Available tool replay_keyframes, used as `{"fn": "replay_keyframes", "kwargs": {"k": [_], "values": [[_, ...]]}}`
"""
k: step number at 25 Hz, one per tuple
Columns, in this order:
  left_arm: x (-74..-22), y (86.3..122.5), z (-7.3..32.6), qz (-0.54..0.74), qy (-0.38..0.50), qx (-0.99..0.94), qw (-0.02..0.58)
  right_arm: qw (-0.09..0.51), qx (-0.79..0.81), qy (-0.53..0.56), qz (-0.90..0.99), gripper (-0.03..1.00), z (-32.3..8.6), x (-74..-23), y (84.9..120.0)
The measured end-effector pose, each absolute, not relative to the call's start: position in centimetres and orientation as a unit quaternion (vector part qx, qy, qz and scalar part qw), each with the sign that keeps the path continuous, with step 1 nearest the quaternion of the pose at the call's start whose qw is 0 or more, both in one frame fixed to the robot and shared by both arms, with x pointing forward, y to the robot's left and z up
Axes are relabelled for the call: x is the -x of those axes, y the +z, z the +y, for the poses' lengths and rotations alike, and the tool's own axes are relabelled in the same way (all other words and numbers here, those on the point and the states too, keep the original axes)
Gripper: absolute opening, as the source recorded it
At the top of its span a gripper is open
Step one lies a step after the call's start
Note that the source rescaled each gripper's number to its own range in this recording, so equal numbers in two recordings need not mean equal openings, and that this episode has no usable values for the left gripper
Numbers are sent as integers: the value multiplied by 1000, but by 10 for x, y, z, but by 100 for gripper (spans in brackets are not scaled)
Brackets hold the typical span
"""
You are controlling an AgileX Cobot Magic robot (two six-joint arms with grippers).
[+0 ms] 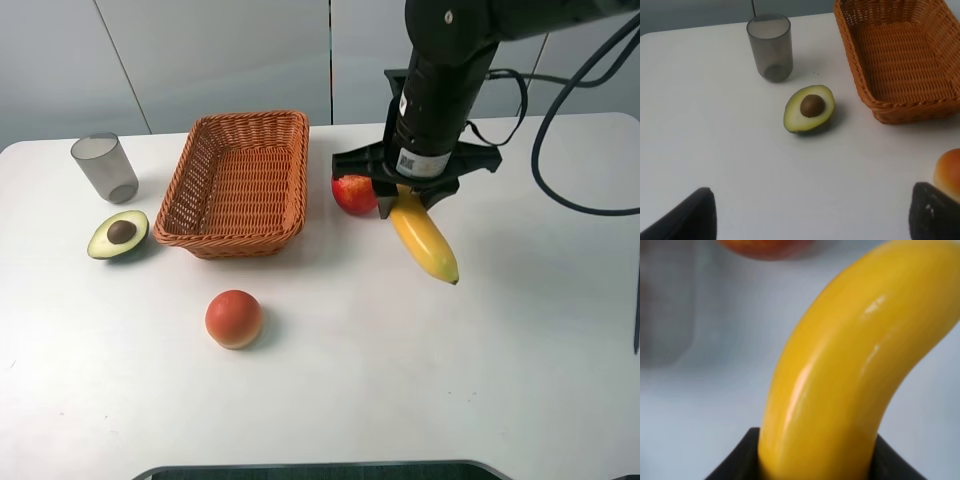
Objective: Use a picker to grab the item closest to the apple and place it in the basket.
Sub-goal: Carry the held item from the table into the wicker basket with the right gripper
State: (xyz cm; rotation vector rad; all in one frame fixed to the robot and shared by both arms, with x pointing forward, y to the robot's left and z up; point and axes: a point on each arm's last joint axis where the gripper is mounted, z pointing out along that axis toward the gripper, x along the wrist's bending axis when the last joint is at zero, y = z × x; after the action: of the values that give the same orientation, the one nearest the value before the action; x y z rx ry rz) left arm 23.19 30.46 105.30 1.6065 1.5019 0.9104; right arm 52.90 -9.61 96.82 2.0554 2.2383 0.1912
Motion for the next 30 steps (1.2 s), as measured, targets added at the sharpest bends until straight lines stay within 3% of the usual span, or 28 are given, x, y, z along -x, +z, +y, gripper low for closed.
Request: {"fn": "replay_keyframes", "kwargs": {"k": [10, 19, 30], "values": [[-232, 1053, 305, 586, 355, -627, 372, 61, -606, 129, 783, 4, -45, -572, 1015], [-232, 1053, 305, 586, 355, -627, 372, 73, -547, 178, 815, 4, 23, -603, 1002], [-232, 1053, 305, 586, 355, -627, 372, 94, -494, 291, 814, 4, 61, -603, 1007]]}}
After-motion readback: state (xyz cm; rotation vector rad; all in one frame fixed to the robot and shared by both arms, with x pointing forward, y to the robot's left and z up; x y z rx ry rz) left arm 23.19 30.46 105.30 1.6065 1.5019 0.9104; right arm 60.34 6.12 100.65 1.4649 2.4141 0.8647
